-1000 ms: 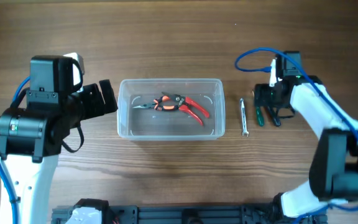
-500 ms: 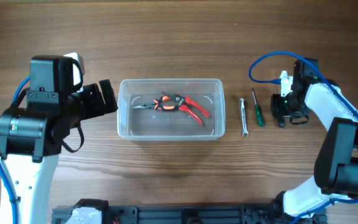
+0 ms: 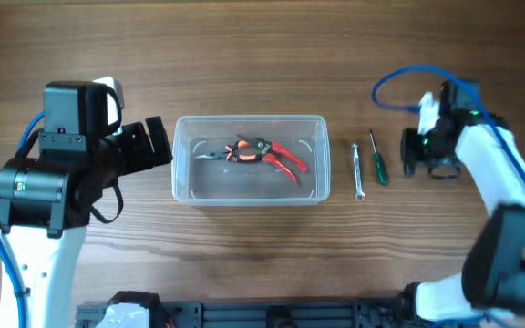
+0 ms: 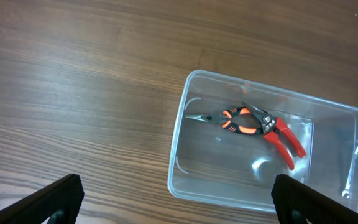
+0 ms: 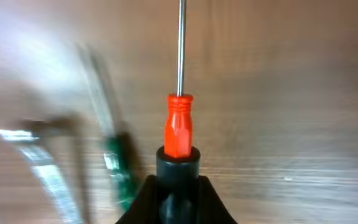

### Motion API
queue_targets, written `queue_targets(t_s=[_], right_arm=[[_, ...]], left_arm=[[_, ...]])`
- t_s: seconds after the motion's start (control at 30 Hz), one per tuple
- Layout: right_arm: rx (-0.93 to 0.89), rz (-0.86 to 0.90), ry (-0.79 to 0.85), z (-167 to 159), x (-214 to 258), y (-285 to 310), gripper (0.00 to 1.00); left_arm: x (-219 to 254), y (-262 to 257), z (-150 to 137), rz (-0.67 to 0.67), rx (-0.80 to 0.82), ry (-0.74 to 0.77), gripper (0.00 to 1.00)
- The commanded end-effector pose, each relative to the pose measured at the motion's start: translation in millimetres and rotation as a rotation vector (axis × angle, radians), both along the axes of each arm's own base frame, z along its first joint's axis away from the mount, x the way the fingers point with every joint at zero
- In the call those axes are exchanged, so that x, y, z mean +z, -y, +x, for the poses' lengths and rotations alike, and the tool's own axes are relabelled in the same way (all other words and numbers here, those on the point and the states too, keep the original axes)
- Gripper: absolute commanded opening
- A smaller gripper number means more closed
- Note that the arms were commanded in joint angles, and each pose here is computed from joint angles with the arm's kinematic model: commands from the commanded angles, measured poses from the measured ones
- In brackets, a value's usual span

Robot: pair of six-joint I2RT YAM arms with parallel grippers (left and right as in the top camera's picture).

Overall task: Pack container
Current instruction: 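Grasp the red-and-black screwdriver with the right gripper, then place the red-and-black screwdriver into the container and release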

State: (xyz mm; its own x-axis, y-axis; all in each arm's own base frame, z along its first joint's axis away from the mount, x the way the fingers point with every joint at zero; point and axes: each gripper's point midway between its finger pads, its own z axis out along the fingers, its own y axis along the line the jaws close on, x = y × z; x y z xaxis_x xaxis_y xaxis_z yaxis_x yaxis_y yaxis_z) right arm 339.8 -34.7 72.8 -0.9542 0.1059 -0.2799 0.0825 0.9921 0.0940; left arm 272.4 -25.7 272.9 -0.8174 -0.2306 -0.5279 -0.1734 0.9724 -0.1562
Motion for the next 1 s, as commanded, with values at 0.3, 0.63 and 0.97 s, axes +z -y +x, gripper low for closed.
queue_targets(t_s=[0.3, 0.63, 0.97], right_arm=[[0.975, 0.149, 0.526, -95.6, 194.2, -236.0, 0.04], [1.348, -0.027, 0.191, -51.2, -11.3, -331.9, 0.04], [1.508, -0.039, 0.227, -43.7, -47.0, -347.8, 0.04]], left_arm=[[5.0, 1.1, 0.3, -0.006, -0.016, 0.018, 1.00], [5.0, 1.1, 0.3, -0.006, -0.016, 0.018, 1.00], [5.0, 1.1, 0.3, -0.006, -0.016, 0.018, 1.00]])
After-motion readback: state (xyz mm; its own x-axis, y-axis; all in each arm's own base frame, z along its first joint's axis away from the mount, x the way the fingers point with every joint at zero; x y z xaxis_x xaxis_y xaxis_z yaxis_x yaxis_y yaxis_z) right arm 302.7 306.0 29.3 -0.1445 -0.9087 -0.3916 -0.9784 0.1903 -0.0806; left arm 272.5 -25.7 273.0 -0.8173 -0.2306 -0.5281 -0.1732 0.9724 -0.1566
